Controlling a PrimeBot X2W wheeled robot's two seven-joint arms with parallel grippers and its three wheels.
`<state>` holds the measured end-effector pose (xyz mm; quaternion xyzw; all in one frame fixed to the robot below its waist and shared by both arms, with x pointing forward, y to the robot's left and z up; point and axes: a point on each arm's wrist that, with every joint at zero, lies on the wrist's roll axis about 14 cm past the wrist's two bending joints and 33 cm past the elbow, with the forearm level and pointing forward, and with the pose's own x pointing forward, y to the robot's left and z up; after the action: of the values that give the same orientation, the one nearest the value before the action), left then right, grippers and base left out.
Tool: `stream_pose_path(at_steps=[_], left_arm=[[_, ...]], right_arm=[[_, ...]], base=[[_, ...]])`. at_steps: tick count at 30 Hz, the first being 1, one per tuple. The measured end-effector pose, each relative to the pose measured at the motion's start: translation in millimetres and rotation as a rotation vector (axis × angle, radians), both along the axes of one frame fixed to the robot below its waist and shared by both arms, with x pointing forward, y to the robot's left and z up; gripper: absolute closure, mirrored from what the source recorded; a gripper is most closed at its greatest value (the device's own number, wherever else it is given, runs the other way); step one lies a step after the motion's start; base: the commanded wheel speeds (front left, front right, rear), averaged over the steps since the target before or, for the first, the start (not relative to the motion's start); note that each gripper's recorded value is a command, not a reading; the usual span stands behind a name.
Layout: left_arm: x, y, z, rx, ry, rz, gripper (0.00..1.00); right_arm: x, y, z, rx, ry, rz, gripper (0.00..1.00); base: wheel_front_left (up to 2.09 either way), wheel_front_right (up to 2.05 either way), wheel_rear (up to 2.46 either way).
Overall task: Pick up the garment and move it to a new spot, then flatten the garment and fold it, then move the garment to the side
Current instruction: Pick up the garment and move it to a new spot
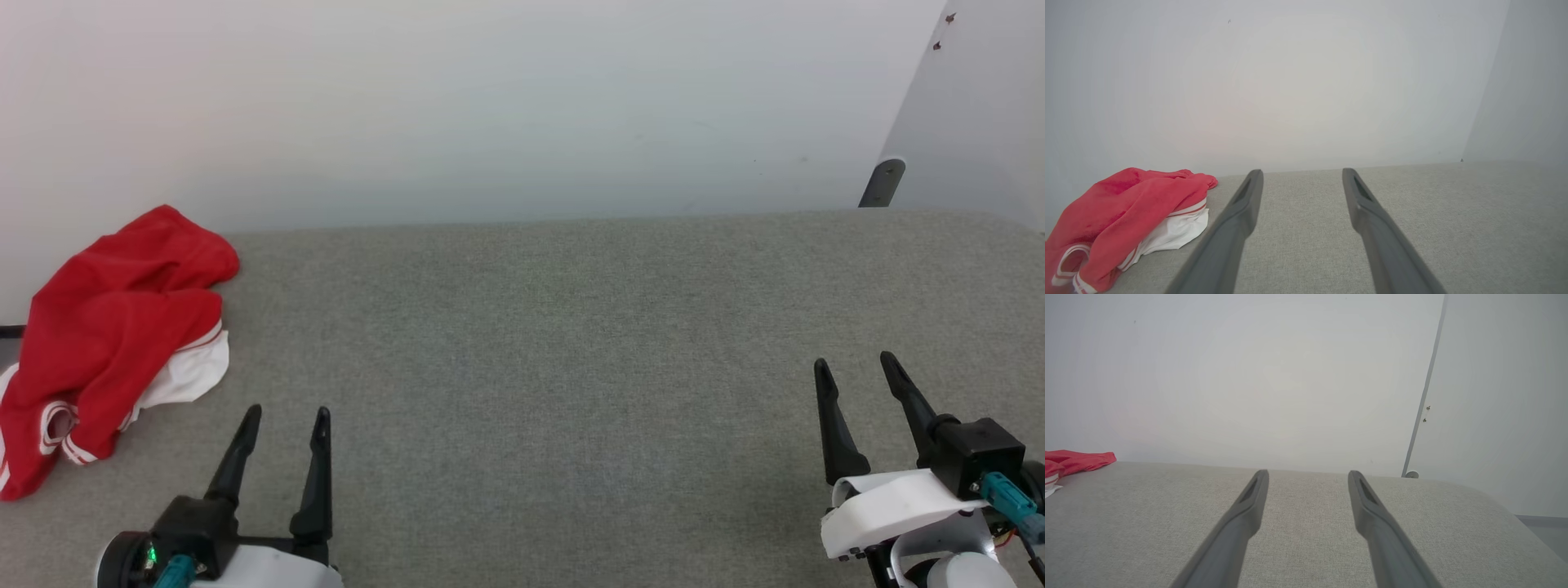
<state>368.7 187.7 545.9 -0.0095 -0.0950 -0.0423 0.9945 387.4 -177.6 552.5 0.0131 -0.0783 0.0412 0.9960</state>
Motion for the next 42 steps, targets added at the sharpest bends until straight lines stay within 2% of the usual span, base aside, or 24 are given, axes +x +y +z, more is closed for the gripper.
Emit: stream_pose_path(at_steps=[9, 16, 23, 34, 42], left_arm=[[-4, 4, -4, 0.001, 0.013, 0.010, 0.00], [-13, 35, -4, -0.014, 0.039, 0.109, 0.00], [-44, 85, 0, -0.033, 0.043, 0.281, 0.00], [-125, 162, 4, -0.075, 0.029, 0.558, 0.00], [-161, 185, 3, -0.110, 0.013, 0.679, 0.00]], right_arm=[[3, 6, 3, -0.010, -0.010, 0.015, 0.00], [8, 32, 0, -0.003, 0.001, 0.088, 0.00], [15, 82, 0, 0.003, 0.008, 0.229, 0.00], [12, 184, 3, -0.003, 0.006, 0.507, 0.00], [12, 229, 6, -0.003, -0.001, 0.623, 0.00]], base=[[0.00, 0.00, 0.00], [0.00, 0.00, 0.00], [0.00, 0.00, 0.00], [0.00, 0.00, 0.00], [0.00, 0.00, 0.00]])
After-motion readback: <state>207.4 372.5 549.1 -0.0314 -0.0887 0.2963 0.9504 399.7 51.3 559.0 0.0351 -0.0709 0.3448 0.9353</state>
